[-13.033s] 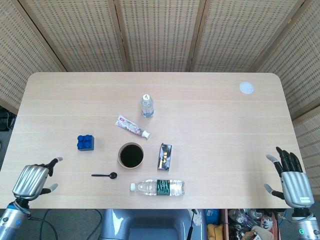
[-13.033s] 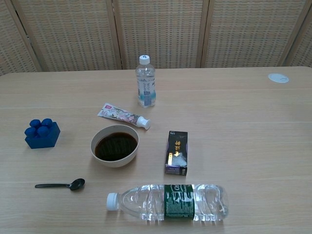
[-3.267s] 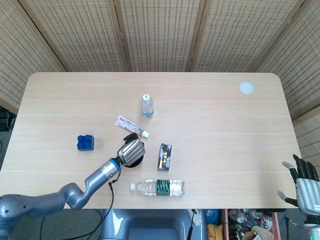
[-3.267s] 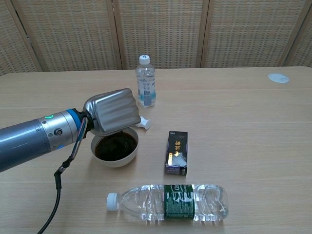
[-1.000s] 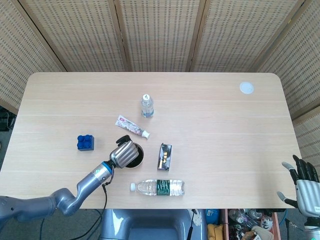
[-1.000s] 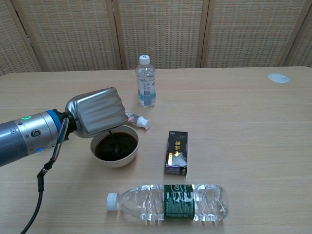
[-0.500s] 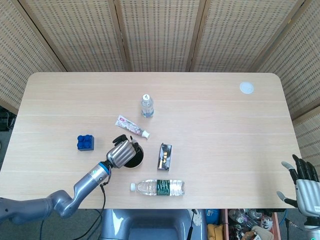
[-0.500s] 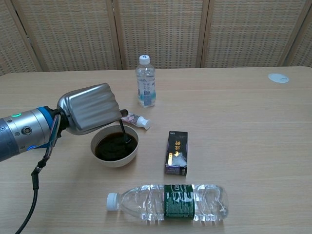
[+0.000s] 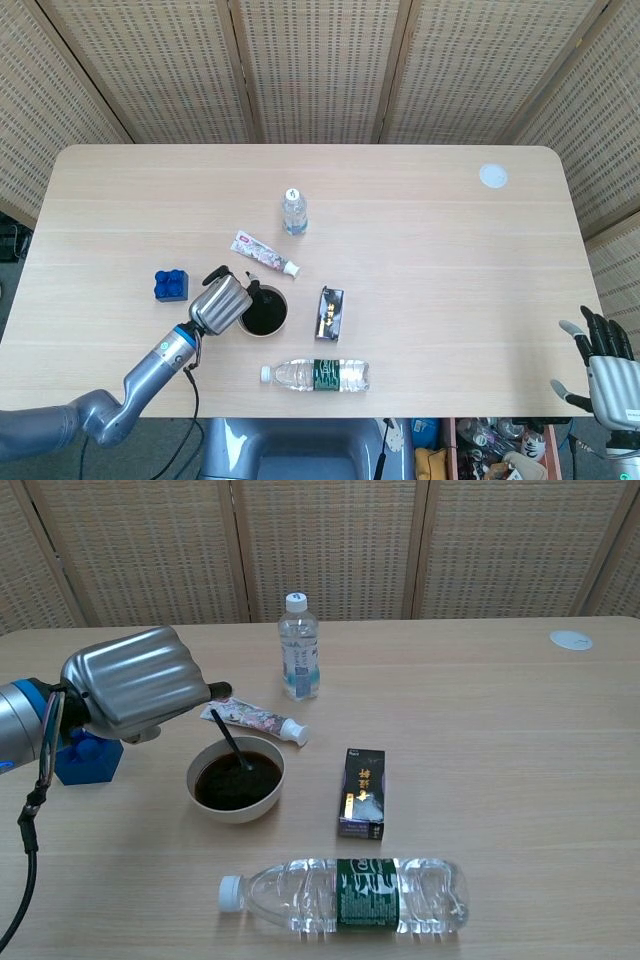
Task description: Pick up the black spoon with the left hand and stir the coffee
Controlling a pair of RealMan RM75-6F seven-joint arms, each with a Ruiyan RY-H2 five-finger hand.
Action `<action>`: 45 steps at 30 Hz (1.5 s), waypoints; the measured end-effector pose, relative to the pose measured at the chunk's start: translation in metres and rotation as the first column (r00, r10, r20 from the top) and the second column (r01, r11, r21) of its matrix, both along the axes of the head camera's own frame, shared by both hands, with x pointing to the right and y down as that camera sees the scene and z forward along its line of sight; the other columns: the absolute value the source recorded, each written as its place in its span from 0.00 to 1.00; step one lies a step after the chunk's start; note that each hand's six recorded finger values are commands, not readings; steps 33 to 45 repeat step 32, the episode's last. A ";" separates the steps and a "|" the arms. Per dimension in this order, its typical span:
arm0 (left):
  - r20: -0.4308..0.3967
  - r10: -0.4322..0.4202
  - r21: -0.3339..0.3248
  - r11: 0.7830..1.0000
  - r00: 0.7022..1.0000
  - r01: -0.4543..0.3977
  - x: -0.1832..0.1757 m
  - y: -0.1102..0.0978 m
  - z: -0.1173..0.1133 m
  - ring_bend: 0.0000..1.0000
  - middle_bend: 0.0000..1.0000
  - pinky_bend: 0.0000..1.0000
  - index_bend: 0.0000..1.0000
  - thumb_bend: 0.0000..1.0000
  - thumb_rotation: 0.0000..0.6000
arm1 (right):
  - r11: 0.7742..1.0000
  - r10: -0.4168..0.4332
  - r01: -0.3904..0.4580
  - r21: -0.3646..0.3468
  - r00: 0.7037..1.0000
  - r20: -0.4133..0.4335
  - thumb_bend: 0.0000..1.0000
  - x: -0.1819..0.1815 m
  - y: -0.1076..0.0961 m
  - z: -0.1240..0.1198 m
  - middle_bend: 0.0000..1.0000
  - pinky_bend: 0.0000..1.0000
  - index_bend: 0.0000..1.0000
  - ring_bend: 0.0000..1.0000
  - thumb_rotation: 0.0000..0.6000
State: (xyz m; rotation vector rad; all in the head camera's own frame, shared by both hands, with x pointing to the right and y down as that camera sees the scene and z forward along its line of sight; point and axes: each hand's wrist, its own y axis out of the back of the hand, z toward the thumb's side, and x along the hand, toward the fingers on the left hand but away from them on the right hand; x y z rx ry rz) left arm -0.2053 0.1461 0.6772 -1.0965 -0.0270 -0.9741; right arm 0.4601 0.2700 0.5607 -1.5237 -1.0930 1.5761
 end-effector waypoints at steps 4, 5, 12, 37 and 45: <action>-0.065 -0.074 -0.039 0.997 0.995 0.071 -0.005 0.000 -0.009 0.74 0.76 0.72 0.25 0.24 1.00 | 1.000 0.001 -0.001 0.001 1.000 -0.002 0.19 0.001 0.000 -0.001 0.09 0.00 0.22 0.00 1.00; -0.092 -0.106 -0.054 0.993 0.990 0.101 -0.008 0.000 -0.013 0.73 0.75 0.72 0.25 0.24 1.00 | 1.000 0.000 0.000 0.000 1.000 -0.002 0.19 0.001 0.000 -0.001 0.09 0.00 0.22 0.00 1.00; -0.244 -0.344 -0.143 0.937 0.907 0.317 -0.048 -0.003 -0.047 0.61 0.60 0.66 0.16 0.24 1.00 | 1.000 -0.019 0.019 0.005 1.000 0.009 0.19 -0.004 -0.005 0.001 0.09 0.00 0.22 0.00 1.00; -0.413 -0.800 -0.406 0.590 0.436 0.698 -0.212 0.077 -0.114 0.00 0.00 0.00 0.00 0.24 1.00 | 0.995 -0.100 0.099 0.028 0.994 0.043 0.19 -0.029 -0.022 0.005 0.07 0.00 0.22 0.00 1.00; -0.413 -0.800 -0.406 0.590 0.436 0.698 -0.212 0.077 -0.114 0.00 0.00 0.00 0.00 0.24 1.00 | 0.995 -0.100 0.099 0.028 0.994 0.043 0.19 -0.029 -0.022 0.005 0.07 0.00 0.22 0.00 1.00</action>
